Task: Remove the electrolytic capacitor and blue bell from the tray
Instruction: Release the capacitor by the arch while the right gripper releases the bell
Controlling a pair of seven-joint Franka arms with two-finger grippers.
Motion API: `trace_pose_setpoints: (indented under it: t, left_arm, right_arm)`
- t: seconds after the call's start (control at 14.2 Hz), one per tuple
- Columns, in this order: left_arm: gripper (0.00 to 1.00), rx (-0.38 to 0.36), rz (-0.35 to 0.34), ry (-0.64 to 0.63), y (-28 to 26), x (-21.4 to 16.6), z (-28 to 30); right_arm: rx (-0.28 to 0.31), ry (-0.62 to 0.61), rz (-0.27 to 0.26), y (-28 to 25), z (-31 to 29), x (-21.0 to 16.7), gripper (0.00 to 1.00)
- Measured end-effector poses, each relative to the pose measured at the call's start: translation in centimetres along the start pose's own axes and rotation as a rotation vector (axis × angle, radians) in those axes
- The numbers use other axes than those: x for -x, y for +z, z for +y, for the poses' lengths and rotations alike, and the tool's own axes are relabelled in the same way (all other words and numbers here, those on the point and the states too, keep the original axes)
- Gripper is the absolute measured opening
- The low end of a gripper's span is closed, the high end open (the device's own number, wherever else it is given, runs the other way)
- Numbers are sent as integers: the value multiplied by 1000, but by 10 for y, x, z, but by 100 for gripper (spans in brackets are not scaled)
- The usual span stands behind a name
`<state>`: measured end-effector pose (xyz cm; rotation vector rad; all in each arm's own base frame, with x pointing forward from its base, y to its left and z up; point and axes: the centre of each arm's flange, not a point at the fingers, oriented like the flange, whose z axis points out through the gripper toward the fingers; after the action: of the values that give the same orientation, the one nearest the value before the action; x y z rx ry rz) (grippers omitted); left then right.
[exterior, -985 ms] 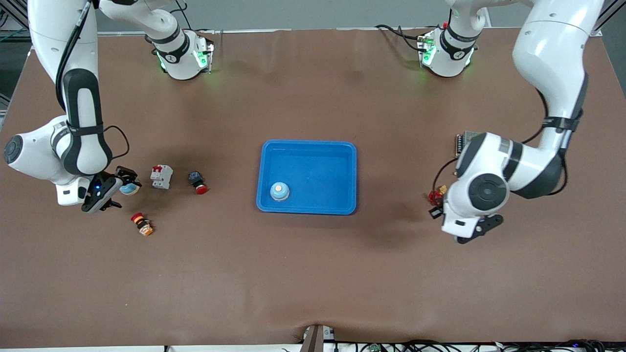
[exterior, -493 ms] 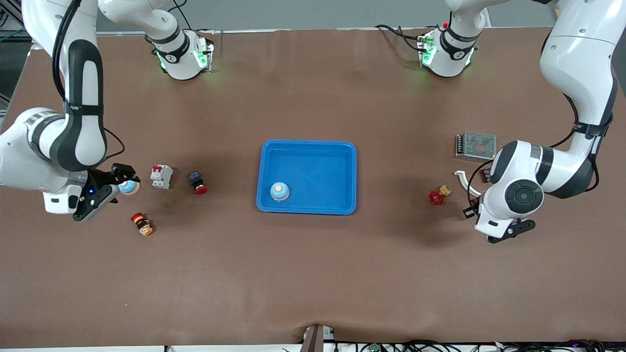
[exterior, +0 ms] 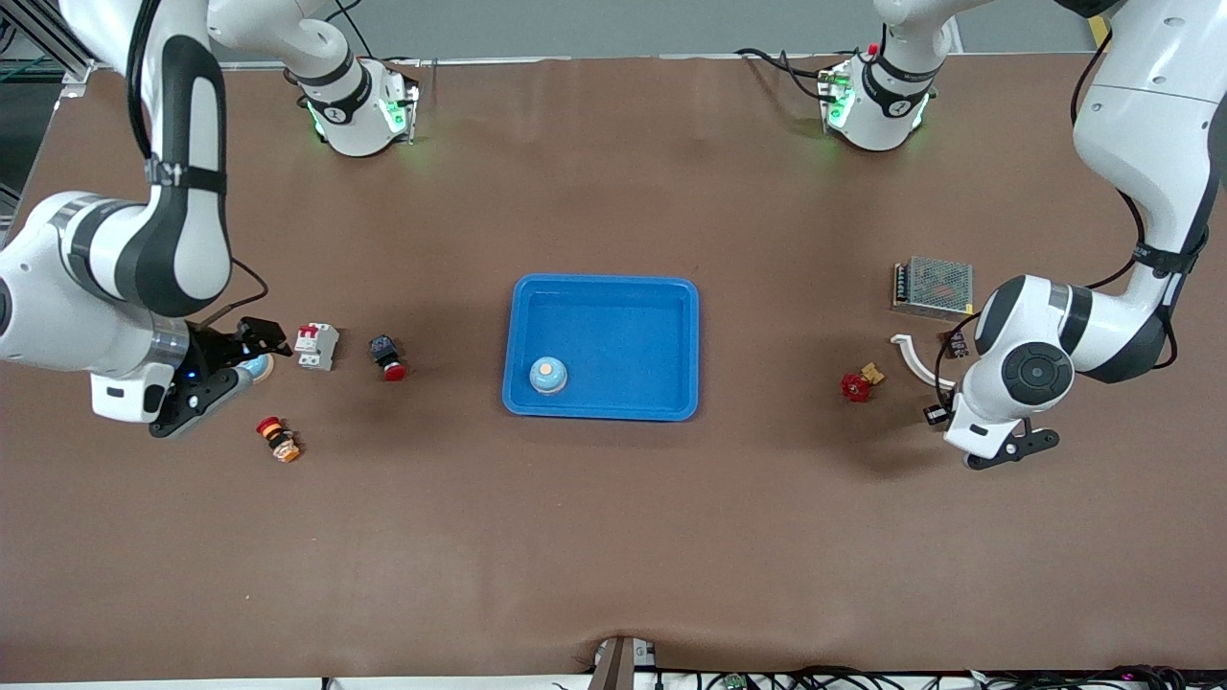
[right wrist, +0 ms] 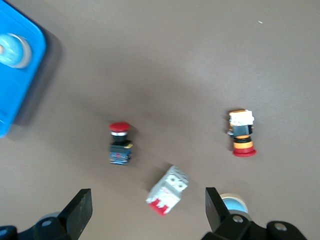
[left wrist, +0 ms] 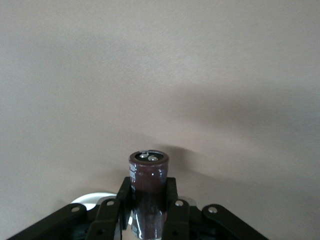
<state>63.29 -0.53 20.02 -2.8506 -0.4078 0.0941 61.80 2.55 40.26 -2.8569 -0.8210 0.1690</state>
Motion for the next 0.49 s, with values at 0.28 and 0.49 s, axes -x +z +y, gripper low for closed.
trace_pose_setpoints:
  t: [0.28, 0.49]
  left_arm:
    - [30, -5, 6, 9, 16, -1, -8]
    - [30, -2, 6, 9, 17, -1, -9]
  right_arm:
    - [20, 99, -25, -28, -64, -26, 100]
    - [50, 189, -20, -34, -107, -40, 100]
